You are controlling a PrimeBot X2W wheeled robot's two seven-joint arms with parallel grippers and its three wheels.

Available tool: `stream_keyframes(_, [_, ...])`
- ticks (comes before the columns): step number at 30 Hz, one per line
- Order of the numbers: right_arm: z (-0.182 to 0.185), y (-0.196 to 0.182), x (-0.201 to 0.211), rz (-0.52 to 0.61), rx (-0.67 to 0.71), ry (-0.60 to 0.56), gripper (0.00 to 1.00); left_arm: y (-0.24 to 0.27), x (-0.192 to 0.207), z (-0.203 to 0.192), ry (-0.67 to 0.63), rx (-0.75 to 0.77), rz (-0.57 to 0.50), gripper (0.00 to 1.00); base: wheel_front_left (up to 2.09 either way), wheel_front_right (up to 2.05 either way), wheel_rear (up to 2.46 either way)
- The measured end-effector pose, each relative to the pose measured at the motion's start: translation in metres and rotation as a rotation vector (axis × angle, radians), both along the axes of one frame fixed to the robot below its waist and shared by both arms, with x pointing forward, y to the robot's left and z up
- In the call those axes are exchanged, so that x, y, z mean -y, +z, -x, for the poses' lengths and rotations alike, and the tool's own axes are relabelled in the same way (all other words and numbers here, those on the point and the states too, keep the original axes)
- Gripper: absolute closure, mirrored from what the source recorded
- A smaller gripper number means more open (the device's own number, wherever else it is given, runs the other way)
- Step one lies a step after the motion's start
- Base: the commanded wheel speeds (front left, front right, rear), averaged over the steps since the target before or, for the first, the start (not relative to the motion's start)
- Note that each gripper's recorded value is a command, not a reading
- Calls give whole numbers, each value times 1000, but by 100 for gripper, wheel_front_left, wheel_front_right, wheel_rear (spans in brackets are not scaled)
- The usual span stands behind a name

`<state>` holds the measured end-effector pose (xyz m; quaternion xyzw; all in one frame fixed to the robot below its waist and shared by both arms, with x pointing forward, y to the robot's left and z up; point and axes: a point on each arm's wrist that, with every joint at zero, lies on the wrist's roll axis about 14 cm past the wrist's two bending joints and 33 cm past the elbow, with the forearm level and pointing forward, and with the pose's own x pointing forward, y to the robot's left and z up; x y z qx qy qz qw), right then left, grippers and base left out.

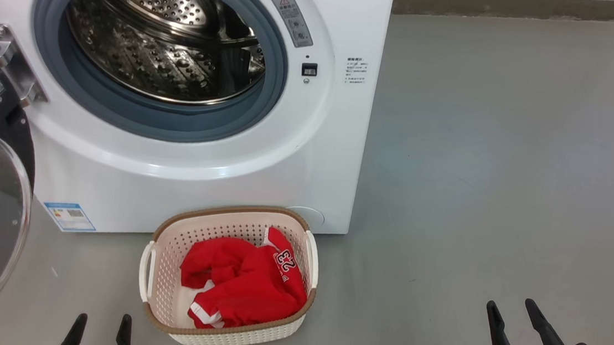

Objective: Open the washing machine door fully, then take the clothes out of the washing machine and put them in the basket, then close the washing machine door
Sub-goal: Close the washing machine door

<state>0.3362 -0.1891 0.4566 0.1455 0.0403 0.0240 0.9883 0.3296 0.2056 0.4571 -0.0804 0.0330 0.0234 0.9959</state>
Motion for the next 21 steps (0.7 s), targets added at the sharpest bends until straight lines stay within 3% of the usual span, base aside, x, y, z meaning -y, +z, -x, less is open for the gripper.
stream_keyframes(21, [-4,0,-9,-1,2,30,0,-2,-7,6,37,-4,28,0,-3,3,0])
